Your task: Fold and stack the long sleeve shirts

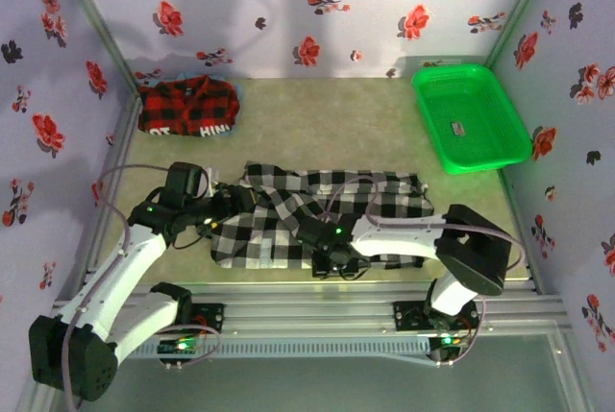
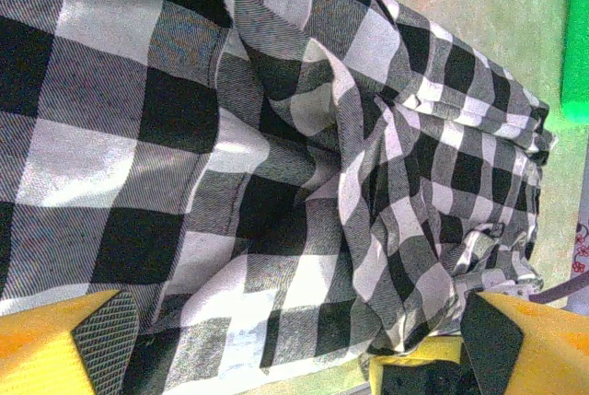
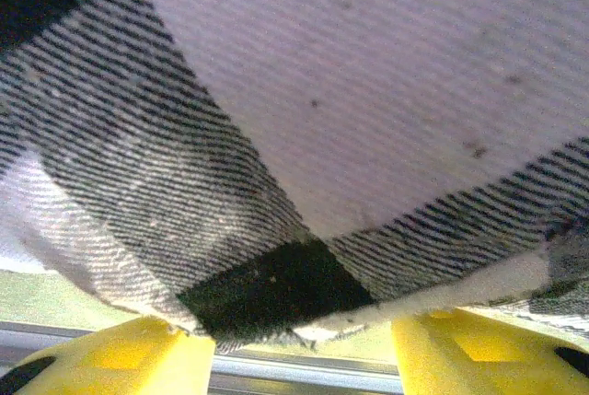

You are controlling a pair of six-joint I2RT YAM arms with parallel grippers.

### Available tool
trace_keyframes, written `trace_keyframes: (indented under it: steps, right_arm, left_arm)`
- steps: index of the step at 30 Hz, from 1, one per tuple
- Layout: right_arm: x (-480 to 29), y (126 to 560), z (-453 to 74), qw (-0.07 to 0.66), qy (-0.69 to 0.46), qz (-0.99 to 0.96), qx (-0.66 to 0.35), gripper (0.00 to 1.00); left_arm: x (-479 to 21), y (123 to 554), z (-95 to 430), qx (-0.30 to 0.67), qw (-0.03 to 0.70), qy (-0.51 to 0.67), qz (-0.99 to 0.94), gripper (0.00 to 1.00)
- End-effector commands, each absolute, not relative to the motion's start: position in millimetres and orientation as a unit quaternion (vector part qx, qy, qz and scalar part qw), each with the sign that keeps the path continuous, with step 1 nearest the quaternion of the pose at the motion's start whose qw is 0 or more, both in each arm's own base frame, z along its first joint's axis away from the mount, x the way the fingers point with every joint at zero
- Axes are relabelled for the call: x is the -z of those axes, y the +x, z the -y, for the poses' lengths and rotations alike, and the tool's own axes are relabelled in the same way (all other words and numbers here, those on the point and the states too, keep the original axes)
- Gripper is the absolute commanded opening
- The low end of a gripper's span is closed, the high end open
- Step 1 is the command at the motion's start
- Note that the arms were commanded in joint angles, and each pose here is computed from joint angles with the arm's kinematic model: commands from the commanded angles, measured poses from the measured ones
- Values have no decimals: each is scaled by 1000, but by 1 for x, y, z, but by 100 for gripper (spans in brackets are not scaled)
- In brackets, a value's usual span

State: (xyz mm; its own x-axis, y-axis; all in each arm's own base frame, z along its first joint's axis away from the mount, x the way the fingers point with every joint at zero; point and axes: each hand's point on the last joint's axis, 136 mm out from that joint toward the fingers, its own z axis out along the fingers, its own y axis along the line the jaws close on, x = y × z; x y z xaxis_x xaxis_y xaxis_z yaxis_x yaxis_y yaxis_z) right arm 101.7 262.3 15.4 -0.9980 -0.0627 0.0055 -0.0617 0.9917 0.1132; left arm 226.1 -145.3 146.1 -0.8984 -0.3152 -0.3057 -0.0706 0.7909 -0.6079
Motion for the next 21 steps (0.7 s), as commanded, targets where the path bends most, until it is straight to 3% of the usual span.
trace_keyframes:
  steps: [1,6,9,21]
  right_arm:
    - [-11,109,-255,-19,38,999,5,46]
    - [-14,115,-263,-31,50,998,-9,18]
    - [-37,116,-271,-43,76,996,-9,10]
    - [-111,105,-290,-44,122,991,31,3]
  left_arm:
    - [-155,229,147,313,208,-88,-923,94]
    - [-155,228,147,312,205,-84,-924,94]
    - [-154,227,146,310,204,-83,-925,94]
    - [-149,233,143,309,206,-97,-923,95]
